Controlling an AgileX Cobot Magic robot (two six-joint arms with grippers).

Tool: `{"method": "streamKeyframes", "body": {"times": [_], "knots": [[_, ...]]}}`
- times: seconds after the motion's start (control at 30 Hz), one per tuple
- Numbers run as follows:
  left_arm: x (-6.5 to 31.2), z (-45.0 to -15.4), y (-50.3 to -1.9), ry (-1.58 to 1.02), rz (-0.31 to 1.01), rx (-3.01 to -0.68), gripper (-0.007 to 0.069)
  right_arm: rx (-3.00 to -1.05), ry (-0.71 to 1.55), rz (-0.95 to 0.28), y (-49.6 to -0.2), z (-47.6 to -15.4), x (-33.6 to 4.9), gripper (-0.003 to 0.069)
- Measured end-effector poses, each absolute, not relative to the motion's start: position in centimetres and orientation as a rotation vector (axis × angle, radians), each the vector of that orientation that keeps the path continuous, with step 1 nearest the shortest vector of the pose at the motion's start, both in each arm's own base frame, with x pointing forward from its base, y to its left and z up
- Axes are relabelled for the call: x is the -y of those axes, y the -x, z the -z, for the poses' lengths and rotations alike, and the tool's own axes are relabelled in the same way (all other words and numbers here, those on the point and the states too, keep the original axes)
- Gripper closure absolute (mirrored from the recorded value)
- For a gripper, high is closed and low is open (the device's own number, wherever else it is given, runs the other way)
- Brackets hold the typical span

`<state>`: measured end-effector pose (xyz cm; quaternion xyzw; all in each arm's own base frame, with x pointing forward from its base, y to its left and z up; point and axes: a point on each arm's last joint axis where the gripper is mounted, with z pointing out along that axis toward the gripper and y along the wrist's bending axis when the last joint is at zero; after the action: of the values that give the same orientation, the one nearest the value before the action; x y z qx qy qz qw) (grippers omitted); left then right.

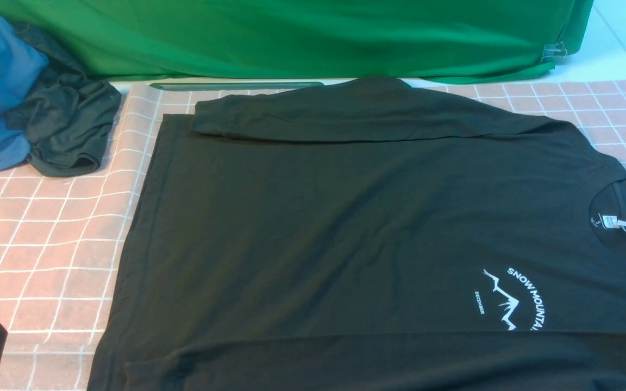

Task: Fold a long-sleeved shirt over a pink coffee tablecloth.
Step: 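Grasp the left edge of the dark T-shirt lying flat on the table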

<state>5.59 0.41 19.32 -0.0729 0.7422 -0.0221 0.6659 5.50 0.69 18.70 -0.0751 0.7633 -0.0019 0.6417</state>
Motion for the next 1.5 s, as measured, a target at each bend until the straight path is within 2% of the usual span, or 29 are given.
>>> {"method": "streamKeyframes", "body": {"times": [0.37, 0.67, 0.73, 0.8, 0.87, 0.97, 1.1, 1.17, 1.27, 1.4, 1.5], "knots": [[-0.3, -21.9, -5.5, 0.222, 0.172, -1.382, 0.0610, -1.740, 0.171, 0.004, -5.5, -18.7, -0.7, 0.0417], [-0.4, -22.3, -5.4, 0.245, 0.203, -1.340, 0.0610, -1.733, 0.173, 0.000, -5.5, -18.8, -0.7, 0.0417], [-0.4, -22.5, -5.4, 0.301, 0.271, -1.306, 0.0610, -1.713, 0.137, -0.019, -5.5, -19.0, -0.7, 0.0417], [-0.5, -22.9, -5.3, 0.405, 0.403, -1.237, 0.0610, -1.672, 0.028, -0.114, -5.6, -19.4, -0.7, 0.0417], [-0.7, -23.3, -5.1, 0.530, 0.577, -1.147, 0.0610, -1.576, -0.188, -0.308, -5.7, -20.2, -0.6, 0.0417], [-0.9, -24.2, -4.7, 0.635, 0.786, -0.979, 0.0610, -1.440, -0.390, -0.490, -5.6, -21.2, -0.2, 0.0417], [-1.1, -25.4, -4.1, 0.669, 0.950, -0.818, 0.0610, -1.367, -0.452, -0.549, -5.6, -21.7, 0.0, 0.0419], [-0.8, -26.3, -4.2, 0.712, 0.998, -0.889, 0.0610, -1.357, -0.452, -0.551, -5.6, -21.8, 0.1, 0.0419], [-0.3, -28.0, -4.5, 0.774, 0.941, -1.113, 0.0610, -1.325, -0.455, -0.554, -5.5, -22.0, 0.2, 0.0421], [0.1, -29.8, -6.2, 0.798, 0.692, -1.561, 0.0610, -1.315, -0.445, -0.568, -5.4, -22.9, 0.1, 0.0454], [0.7, -29.9, -8.4, 0.734, 0.566, -1.917, 0.0610, -1.364, -0.363, -0.578, -5.1, -25.2, -0.4, 0.0525]]}}
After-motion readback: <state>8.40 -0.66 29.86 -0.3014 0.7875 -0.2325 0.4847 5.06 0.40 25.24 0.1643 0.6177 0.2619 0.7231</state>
